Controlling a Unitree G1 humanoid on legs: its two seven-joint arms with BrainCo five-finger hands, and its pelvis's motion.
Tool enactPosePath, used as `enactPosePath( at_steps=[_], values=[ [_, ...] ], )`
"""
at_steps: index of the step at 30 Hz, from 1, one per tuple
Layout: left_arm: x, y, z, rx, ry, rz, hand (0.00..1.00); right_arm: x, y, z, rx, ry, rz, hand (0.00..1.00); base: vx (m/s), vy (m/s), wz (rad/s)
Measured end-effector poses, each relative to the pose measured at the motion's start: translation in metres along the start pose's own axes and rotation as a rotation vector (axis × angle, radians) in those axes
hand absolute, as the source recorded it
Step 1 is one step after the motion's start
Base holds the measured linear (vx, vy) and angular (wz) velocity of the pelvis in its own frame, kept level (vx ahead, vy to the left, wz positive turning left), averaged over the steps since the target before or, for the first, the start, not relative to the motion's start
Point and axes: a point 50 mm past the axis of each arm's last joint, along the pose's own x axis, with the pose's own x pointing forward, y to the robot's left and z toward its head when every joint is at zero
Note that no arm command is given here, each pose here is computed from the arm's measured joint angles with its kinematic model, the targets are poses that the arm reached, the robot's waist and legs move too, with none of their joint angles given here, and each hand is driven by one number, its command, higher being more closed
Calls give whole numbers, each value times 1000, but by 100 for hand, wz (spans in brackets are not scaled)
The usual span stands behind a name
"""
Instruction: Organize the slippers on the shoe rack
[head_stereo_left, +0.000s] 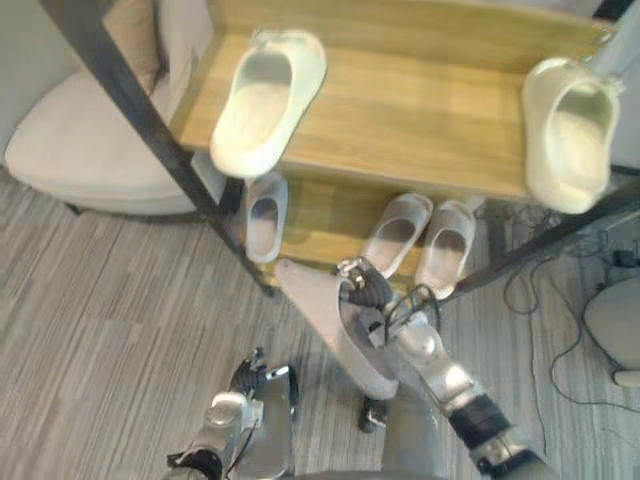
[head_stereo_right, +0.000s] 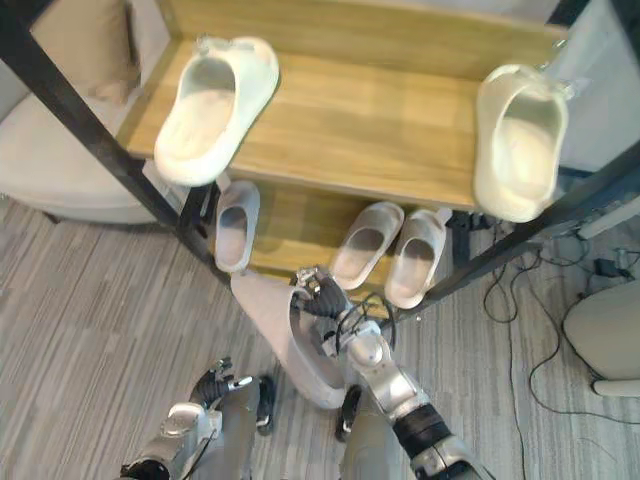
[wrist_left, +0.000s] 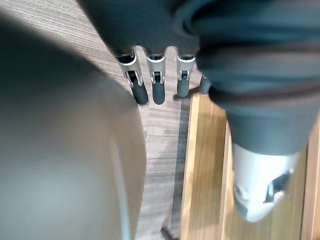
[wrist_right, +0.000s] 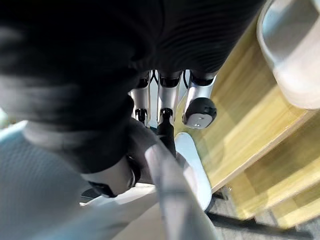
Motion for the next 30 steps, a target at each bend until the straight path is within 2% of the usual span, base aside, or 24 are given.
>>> enactPosePath(
  at_steps=[6,9,16,21,30],
  values=[
    [11,8,34,-83,-120,65,0,46,-59,22,-75,-48,-246,100,-49,15,11],
    [14,6,44,-121,-158,72,0,54,-73,33,-67,-70,-339,100,-47,41,12],
    [14,1,62,-264,-228,110,0,64,-88,50,-47,-89,-460,100,-47,39,13],
    [14,-2,67,-305,-250,116,0,73,-102,65,6,-101,-566,100,-26,29,15],
    [15,-5,77,-369,-279,141,0,90,-125,51,-27,63,-677,100,2,14,11]
  ],
)
